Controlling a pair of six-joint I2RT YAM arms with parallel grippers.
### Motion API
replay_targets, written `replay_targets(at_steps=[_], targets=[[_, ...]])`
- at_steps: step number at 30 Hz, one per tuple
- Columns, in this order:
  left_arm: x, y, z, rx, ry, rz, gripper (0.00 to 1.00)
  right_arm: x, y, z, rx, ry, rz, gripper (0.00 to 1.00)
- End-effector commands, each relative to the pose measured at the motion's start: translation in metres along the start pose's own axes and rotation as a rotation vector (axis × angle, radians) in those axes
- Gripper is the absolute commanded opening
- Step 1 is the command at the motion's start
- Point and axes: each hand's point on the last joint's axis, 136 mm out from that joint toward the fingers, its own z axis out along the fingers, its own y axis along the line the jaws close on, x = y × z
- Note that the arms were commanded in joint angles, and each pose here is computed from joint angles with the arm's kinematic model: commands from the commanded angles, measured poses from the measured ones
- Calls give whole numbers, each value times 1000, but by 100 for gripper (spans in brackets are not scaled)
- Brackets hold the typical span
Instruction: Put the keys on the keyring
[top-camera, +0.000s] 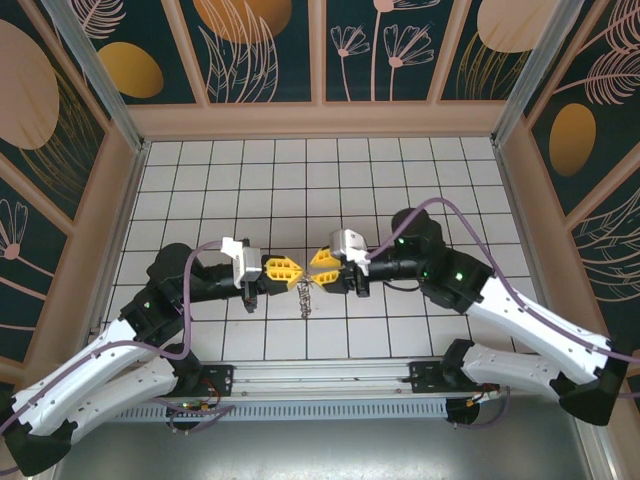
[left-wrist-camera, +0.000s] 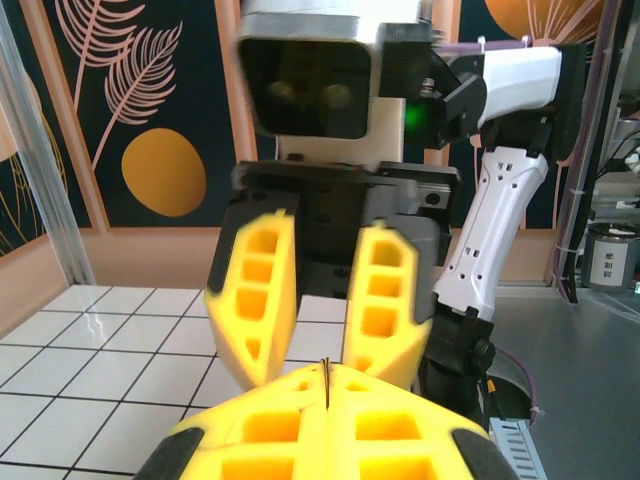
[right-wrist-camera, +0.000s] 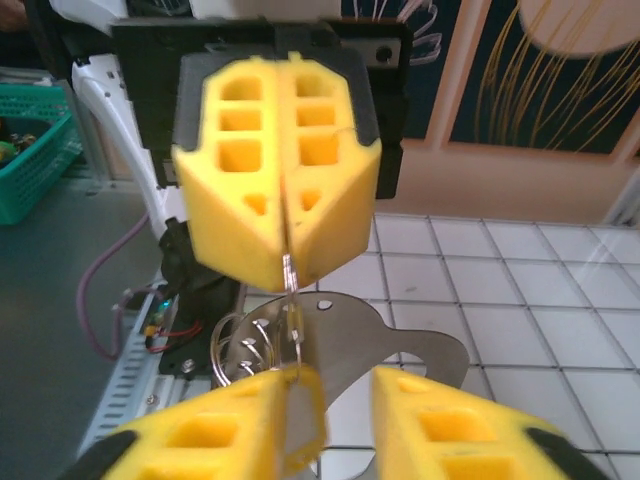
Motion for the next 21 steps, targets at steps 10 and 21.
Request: replay_targets(at_steps=[10,21], targets=[[-14,-5,-1,25,-54,27,0,-24,4,-12,52,-131,-104,39],[-13,-4,-1,20,-52,29,0,-25,6,3,-9,-190,-83,38]])
